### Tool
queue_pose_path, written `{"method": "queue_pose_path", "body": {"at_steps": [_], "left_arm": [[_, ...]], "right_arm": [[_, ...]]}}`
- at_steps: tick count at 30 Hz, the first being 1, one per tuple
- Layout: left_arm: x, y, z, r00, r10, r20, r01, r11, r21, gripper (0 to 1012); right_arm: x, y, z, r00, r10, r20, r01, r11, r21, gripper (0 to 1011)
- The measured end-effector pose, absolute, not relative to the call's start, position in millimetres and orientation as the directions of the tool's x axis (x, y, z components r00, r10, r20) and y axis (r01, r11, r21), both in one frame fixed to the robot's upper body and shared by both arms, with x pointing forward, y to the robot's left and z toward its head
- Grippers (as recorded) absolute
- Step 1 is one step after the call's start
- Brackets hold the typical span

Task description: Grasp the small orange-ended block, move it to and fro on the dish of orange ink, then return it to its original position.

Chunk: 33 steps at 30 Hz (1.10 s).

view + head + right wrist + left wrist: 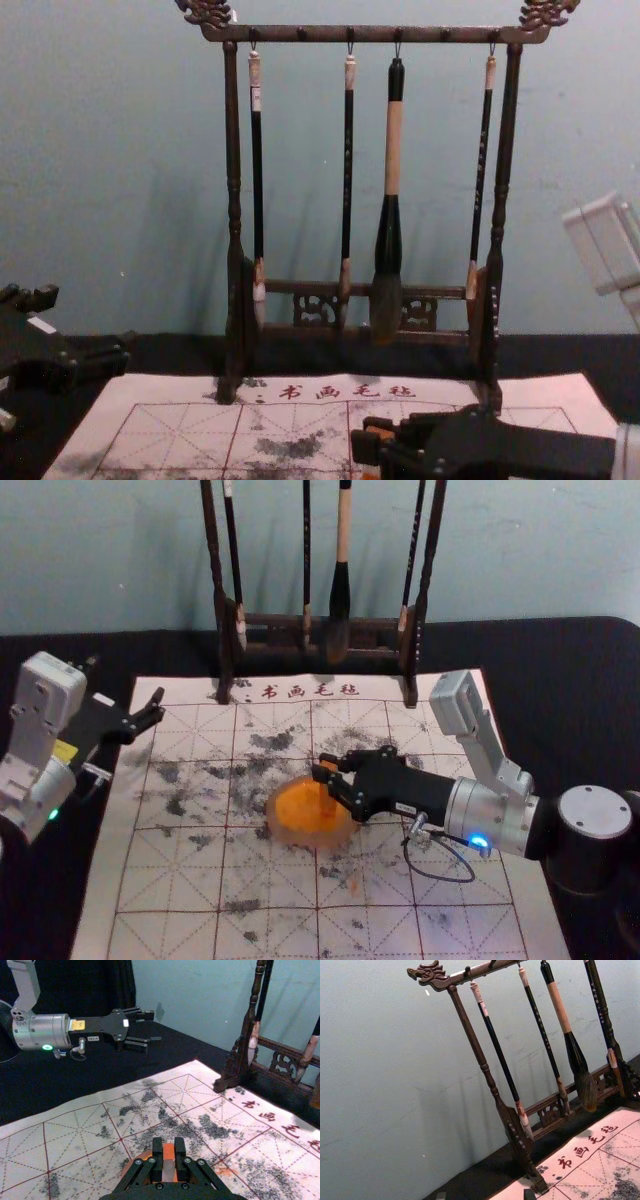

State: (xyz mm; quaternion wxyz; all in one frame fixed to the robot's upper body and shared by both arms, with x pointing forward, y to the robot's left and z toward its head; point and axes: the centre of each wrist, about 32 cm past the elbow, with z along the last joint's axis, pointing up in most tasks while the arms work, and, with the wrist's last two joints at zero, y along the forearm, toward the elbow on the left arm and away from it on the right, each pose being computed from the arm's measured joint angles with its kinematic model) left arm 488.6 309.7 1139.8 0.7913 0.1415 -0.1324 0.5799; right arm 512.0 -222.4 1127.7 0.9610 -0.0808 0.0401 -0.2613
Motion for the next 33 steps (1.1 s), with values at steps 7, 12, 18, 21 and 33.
{"method": "queue_pose_path", "body": {"at_steps": [7, 12, 18, 21, 33], "left_arm": [[488.6, 309.7, 1139.8, 0.292, 0.88, 0.374, -0.955, 0.287, 0.07, 1001], [488.6, 309.7, 1139.8, 0.292, 0.88, 0.374, -0.955, 0.287, 0.07, 1001], [488.6, 309.7, 1139.7, 0.292, 0.88, 0.374, -0.955, 0.287, 0.07, 1001], [488.6, 309.7, 1139.8, 0.292, 0.88, 0.374, -0.955, 0.287, 0.07, 1001], [488.6, 309.7, 1139.8, 0.292, 0.88, 0.374, -0.955, 0.287, 0.07, 1001]], "right_arm": [[508.6, -219.6, 1126.4, 0.868, -0.495, -0.043, 0.481, 0.858, -0.178, 129], [507.6, -216.2, 1124.9, 0.871, -0.488, -0.049, 0.473, 0.863, -0.178, 129], [508.1, -211.3, 1123.9, 0.874, -0.482, -0.056, 0.467, 0.867, -0.173, 129], [508.5, -208.2, 1123.6, 0.876, -0.478, -0.059, 0.463, 0.87, -0.169, 129], [517.1, -196.7, 1121.9, 0.878, -0.474, -0.065, 0.46, 0.874, -0.159, 129]]}}
